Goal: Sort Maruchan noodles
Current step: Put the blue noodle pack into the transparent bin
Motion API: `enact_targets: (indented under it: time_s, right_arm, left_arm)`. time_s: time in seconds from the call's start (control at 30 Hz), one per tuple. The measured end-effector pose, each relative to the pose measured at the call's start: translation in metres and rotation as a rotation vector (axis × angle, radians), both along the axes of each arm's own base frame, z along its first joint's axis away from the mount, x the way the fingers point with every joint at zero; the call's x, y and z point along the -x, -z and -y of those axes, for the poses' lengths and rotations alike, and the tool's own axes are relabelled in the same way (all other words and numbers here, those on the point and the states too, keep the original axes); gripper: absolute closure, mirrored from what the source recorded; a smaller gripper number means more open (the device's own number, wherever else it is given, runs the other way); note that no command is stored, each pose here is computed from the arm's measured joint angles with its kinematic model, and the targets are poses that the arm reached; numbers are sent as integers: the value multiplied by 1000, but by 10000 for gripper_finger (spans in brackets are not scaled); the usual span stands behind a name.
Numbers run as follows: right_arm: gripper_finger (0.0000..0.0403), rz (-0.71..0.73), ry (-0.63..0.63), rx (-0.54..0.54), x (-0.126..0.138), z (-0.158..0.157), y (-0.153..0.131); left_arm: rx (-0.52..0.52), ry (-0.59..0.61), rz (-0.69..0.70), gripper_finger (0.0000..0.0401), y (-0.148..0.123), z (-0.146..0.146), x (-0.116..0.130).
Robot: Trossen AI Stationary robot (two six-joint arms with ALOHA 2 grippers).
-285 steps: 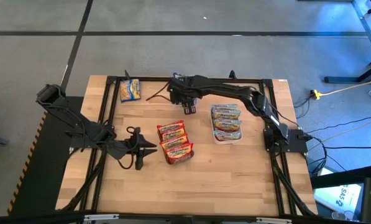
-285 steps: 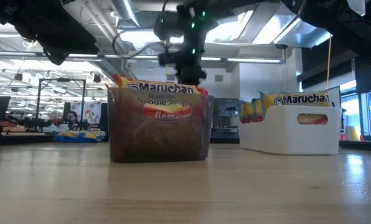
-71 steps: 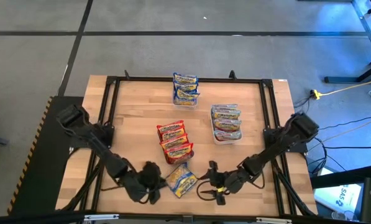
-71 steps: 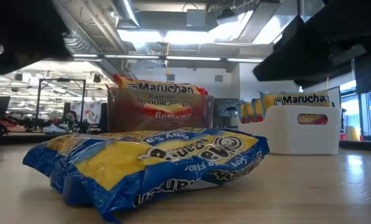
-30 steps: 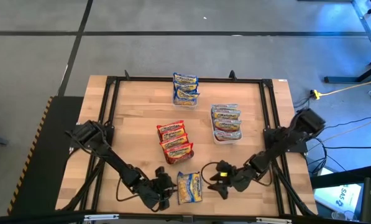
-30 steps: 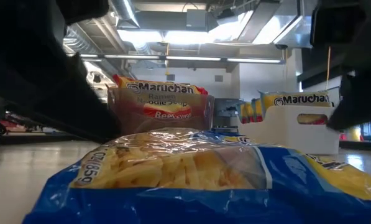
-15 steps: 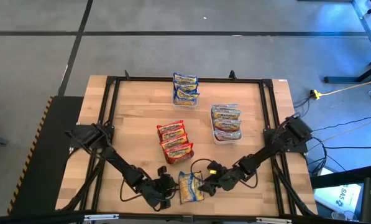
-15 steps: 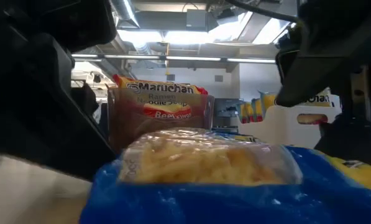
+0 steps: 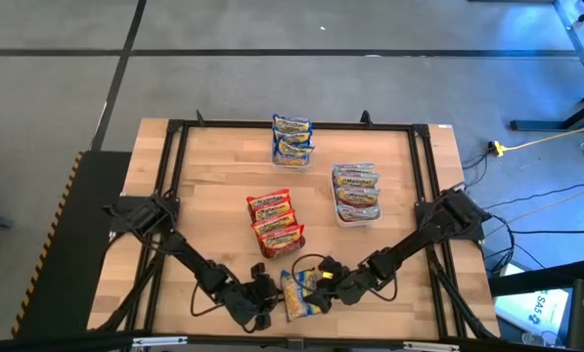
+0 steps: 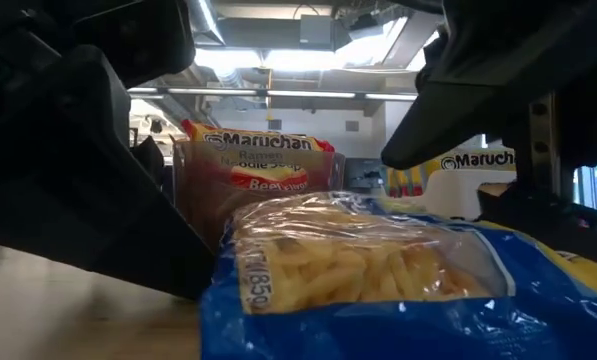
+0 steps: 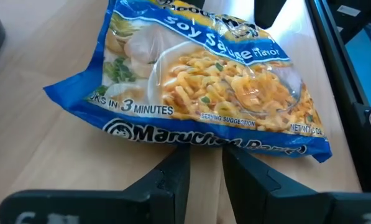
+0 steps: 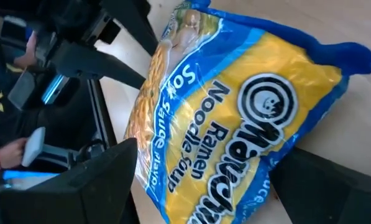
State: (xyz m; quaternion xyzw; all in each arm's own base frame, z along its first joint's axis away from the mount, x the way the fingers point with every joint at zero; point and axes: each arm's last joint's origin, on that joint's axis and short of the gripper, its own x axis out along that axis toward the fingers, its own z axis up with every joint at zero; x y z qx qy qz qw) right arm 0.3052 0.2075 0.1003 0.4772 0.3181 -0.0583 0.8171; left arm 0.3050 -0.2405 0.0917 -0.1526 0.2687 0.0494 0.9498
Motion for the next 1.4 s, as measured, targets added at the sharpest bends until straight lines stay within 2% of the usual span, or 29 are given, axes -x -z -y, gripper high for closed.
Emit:
enact_targets:
  time_s: [0.27,0.43,0.77,0.87,1.1,1.4]
  right_arm:
    - [56,139,-58,128,-9,-5,-10]
    - [56,180,-103,206,-14,-8,-17]
    - [65,244,-255,283,-18,-14,-25]
    - [90,250,-276,306,-18,-14,-25]
    - [180,267,-320,365,-19,-12,-25]
    - [279,297,-365,478,-22,-7,-29]
  left_arm:
    - [36,3,24,312,-2,-2,-5]
    - [21,19,56,312,-5,-2,-7]
    - [20,22,57,312,-5,-1,-7]
    - [24,29,65,312,-7,1,-5]
    - [-19,4,100,312,-9,10,2]
    - [36,71,46,312,-29,21,20]
